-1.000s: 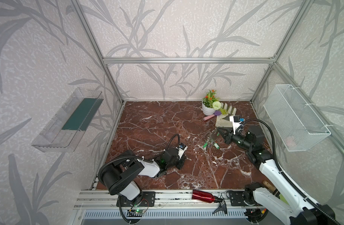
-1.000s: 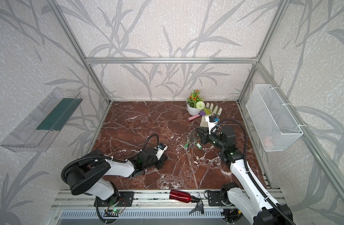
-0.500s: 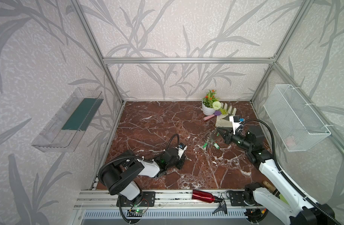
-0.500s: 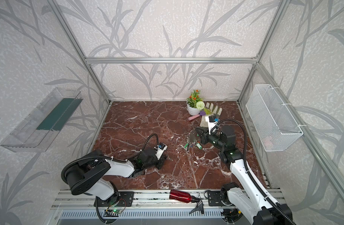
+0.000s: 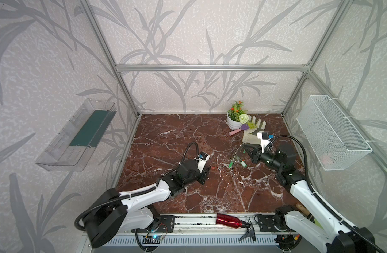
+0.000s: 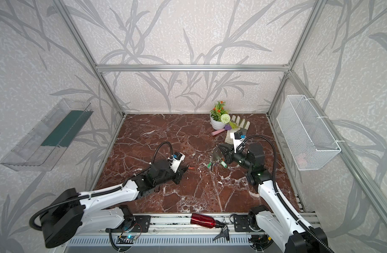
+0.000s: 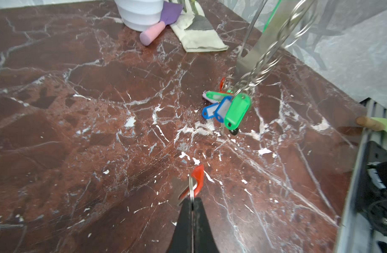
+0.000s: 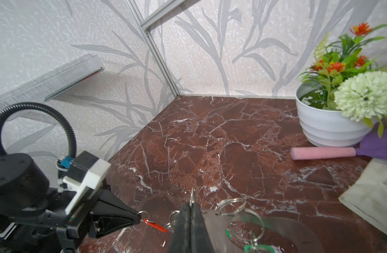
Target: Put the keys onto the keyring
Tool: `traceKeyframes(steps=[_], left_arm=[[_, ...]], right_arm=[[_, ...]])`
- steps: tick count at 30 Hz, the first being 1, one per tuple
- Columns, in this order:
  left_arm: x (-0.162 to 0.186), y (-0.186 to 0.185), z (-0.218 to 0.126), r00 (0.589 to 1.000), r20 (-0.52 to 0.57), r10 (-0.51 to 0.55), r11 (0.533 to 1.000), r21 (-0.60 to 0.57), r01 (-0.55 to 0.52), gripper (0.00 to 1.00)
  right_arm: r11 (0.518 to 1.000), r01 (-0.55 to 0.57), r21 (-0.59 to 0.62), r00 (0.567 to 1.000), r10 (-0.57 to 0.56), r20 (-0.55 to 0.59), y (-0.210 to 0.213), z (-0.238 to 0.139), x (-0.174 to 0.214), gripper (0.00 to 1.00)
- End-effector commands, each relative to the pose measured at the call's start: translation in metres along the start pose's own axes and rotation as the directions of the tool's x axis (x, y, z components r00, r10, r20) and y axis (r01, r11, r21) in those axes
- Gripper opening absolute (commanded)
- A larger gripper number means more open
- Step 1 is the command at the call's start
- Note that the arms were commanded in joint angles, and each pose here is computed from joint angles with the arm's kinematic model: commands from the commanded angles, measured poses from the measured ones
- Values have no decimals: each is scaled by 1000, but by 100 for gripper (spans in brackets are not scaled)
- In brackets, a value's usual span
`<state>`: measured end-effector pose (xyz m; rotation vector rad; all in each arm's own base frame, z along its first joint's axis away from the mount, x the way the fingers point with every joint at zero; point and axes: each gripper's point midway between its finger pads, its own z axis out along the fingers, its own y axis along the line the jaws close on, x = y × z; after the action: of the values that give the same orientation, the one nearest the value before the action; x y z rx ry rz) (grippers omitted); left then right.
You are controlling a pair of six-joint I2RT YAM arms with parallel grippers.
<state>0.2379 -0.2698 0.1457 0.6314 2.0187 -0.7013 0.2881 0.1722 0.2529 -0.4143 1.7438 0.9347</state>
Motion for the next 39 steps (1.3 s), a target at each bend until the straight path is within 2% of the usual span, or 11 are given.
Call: traceKeyframes(steps=[1,5,10,16,18,24,32,39], left_arm=[[-13,-8,-26,1000,-24,-15,1000,12,15,0],[-45,-35,-57,1000,-2,8,990,139,-7,0],[-87,-63,-85,998,21,-56,950,308,47,0],[-121,-76,-96,992,-48,-121,887,443,130,0],[-122,-78,-96,990,-92,-106,881,454,137,0],[-119,-73,-91,976,-211,-54,902,409,138,0],[-129,-70,-78,969,-243,-34,912,390,130,0],[-139,-68,-61,972,-229,-45,916,378,132,0]], right_arm=[[984,131,-117,984,-115,135,32,-1,-34,0],[965,192,-180,973,-163,161,50,4,-43,0],[920,271,-283,958,-230,172,80,8,-46,0],[885,304,-353,950,-254,181,97,7,-48,0],[874,309,-374,949,-260,178,100,6,-48,0],[853,322,-410,946,-274,174,105,6,-44,0],[831,311,-461,950,-269,156,113,6,-40,0],[836,298,-461,955,-263,139,114,10,-37,0]])
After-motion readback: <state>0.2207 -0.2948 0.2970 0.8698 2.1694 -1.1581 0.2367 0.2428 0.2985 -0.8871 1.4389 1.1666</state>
